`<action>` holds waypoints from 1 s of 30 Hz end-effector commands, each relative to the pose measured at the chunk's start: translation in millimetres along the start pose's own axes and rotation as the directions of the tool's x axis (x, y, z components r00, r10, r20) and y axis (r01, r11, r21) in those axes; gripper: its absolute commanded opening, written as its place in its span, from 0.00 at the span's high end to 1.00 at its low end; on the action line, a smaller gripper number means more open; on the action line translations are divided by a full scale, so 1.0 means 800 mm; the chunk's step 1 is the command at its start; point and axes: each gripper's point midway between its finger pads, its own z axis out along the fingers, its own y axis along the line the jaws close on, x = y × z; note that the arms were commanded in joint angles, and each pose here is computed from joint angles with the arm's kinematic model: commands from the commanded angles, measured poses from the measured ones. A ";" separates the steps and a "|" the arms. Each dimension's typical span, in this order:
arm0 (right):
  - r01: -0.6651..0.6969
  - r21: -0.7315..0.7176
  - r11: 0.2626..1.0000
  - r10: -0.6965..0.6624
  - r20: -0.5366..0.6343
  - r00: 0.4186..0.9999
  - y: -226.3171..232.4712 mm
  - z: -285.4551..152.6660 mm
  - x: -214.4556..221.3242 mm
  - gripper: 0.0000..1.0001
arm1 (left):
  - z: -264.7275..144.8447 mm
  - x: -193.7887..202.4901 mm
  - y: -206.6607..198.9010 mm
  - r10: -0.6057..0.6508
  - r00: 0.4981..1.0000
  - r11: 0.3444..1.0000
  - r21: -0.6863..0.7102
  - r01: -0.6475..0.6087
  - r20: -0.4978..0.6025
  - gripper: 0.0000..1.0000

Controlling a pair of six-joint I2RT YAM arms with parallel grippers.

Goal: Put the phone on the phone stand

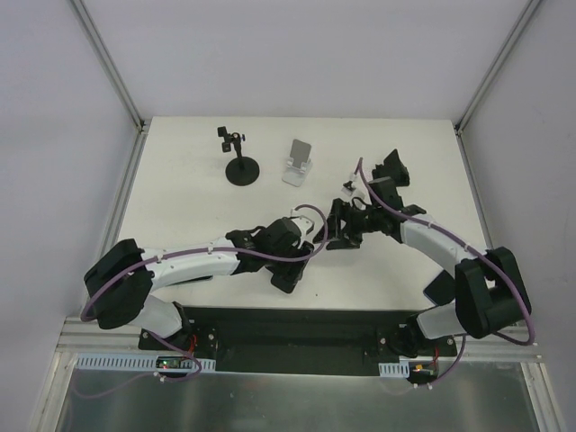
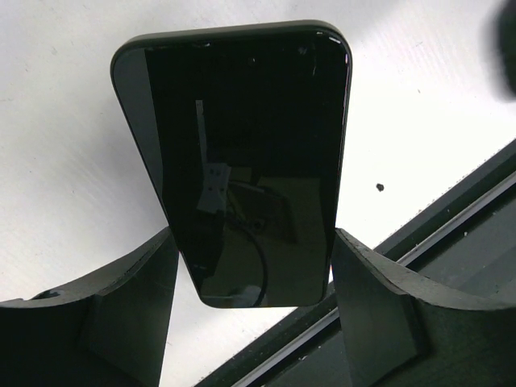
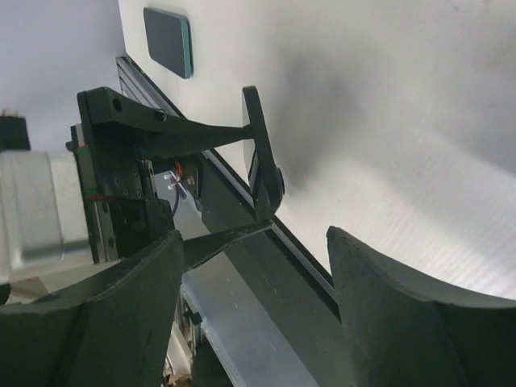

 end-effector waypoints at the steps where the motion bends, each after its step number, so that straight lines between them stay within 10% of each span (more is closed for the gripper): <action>1: 0.083 -0.030 0.996 -0.084 -0.065 0.994 0.015 0.020 -0.001 0.30 | -0.015 -0.029 -0.013 0.025 0.992 0.999 0.034 -0.029 0.121 1.00; 15: 0.106 -0.088 0.990 -0.123 -0.219 0.968 0.020 0.066 0.019 0.57 | -0.019 -0.026 -0.019 0.045 0.988 0.996 0.072 -0.056 0.148 1.00; 24: 0.134 -0.105 0.985 -0.155 -0.229 0.961 0.025 0.068 0.026 0.99 | -0.026 -0.028 -0.022 0.044 0.984 0.995 0.084 -0.060 0.172 1.00; 30: 0.214 0.158 0.964 -0.231 0.095 0.968 0.012 0.015 -0.034 0.99 | -0.085 -0.088 -0.014 -0.016 0.927 0.999 0.039 0.002 0.374 0.28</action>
